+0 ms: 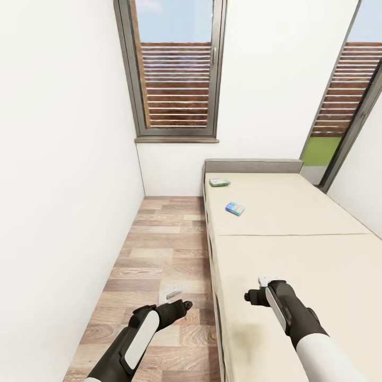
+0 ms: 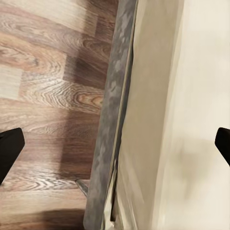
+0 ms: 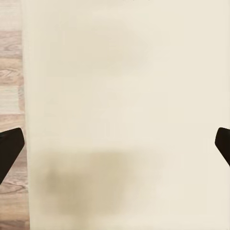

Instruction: Put all the toys in the child's room - the three board games (two on the bed and one on the table), the two jigsaw puzzles on the table, and the tennis ball on the table - inside the toy box on the table in the child's room.

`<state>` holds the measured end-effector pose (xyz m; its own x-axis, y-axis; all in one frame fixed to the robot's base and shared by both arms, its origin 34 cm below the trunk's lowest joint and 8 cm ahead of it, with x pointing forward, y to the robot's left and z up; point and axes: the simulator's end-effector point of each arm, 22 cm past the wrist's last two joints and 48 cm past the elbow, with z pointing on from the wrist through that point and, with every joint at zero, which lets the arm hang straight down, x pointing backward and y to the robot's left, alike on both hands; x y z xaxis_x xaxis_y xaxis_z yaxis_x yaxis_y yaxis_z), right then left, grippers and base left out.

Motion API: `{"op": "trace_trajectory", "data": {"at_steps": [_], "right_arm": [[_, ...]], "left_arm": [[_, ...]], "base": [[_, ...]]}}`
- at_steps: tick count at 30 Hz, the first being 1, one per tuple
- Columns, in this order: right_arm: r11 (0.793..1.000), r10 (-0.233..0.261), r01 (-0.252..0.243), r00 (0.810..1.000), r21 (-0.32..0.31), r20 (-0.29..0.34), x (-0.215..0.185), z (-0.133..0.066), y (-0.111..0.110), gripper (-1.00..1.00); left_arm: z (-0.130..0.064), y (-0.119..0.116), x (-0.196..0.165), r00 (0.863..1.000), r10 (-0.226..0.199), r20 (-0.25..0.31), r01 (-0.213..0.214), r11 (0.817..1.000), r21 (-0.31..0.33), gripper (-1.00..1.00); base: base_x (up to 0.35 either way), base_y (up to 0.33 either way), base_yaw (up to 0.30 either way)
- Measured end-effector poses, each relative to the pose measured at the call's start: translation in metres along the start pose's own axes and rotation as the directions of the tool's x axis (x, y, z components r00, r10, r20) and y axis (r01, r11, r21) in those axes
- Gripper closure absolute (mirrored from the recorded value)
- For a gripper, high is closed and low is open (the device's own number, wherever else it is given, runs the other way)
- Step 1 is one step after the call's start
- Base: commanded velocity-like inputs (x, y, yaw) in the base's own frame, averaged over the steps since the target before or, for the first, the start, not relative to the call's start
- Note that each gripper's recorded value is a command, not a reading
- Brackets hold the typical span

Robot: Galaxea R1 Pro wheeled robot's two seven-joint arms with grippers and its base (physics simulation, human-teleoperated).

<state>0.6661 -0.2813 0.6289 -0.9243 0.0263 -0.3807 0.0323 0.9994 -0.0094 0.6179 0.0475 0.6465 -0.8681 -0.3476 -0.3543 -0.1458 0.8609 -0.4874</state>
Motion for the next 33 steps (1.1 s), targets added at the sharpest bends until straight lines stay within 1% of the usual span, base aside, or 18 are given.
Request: {"op": "trace_trajectory", "data": {"at_steps": [16, 33], "right_arm": [[1.000, -0.001, 0.001, 1.000, -0.001, 0.000, 0.0003, 0.0000, 0.0010, -1.00], [1.000, -0.001, 0.001, 1.000, -0.001, 0.000, 0.0006, 0.0002, 0.0013, -1.00]], "left_arm": [[0.0000, 0.0001, -0.0002, 1.000, 0.001, 0.001, -0.001, 1.000, -0.001, -1.00], [0.0000, 0.0004, -0.0004, 1.000, 0.000, 0.002, 0.000, 1.000, -0.002, -1.00]], "base": [[0.052, 0.060, 0.000], [0.010, 0.013, 0.000]]}}
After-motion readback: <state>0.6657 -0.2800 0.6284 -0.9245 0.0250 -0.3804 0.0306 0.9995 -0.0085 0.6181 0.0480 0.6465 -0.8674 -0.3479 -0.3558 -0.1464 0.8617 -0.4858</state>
